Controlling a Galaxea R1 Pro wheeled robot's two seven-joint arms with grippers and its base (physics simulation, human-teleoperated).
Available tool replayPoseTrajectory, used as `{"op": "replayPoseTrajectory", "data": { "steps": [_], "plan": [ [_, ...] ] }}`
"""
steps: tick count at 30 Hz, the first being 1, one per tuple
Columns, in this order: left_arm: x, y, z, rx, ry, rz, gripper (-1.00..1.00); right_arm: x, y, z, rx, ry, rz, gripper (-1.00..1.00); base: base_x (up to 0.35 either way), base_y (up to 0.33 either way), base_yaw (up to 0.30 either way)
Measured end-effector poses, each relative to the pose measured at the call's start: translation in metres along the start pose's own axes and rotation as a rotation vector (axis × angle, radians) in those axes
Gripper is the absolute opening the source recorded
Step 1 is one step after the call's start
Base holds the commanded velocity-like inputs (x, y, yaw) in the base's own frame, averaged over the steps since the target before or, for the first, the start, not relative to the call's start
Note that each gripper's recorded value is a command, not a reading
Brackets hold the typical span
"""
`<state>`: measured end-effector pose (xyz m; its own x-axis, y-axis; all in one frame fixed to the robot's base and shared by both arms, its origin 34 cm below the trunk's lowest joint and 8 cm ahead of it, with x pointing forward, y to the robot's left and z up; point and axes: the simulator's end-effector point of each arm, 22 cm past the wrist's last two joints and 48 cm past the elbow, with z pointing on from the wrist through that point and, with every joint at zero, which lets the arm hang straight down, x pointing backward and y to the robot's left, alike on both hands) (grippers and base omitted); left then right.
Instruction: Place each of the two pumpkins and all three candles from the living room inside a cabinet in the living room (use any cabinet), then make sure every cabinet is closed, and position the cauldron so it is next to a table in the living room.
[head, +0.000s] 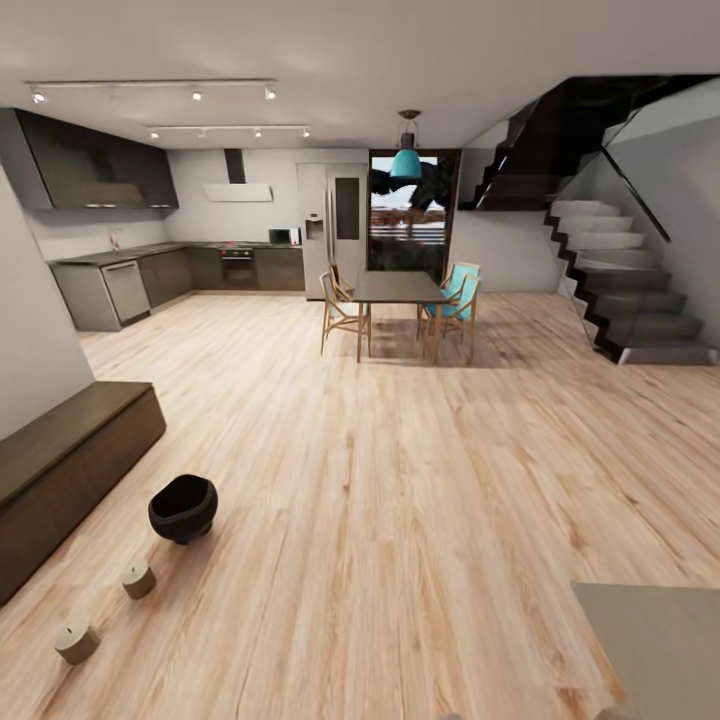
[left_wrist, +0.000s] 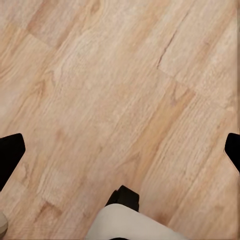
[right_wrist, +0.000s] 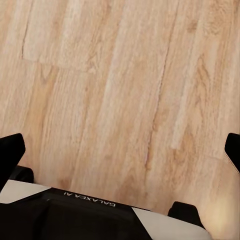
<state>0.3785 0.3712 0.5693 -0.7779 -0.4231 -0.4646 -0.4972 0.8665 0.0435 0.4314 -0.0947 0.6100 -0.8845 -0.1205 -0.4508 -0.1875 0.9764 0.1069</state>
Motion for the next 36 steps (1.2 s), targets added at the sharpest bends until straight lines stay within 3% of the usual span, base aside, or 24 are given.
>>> {"op": "replayPoseTrajectory", "data": {
  "steps": [36],
  "plan": [
    [0.0001, -0.0002, 0.0, 0.0, 0.0, 0.0, 1.0, 0.0001, 0.0001, 0.0, 0.0, 0.0, 0.0, 1.0, 0.27, 0.0, 0.008]
  ]
}}
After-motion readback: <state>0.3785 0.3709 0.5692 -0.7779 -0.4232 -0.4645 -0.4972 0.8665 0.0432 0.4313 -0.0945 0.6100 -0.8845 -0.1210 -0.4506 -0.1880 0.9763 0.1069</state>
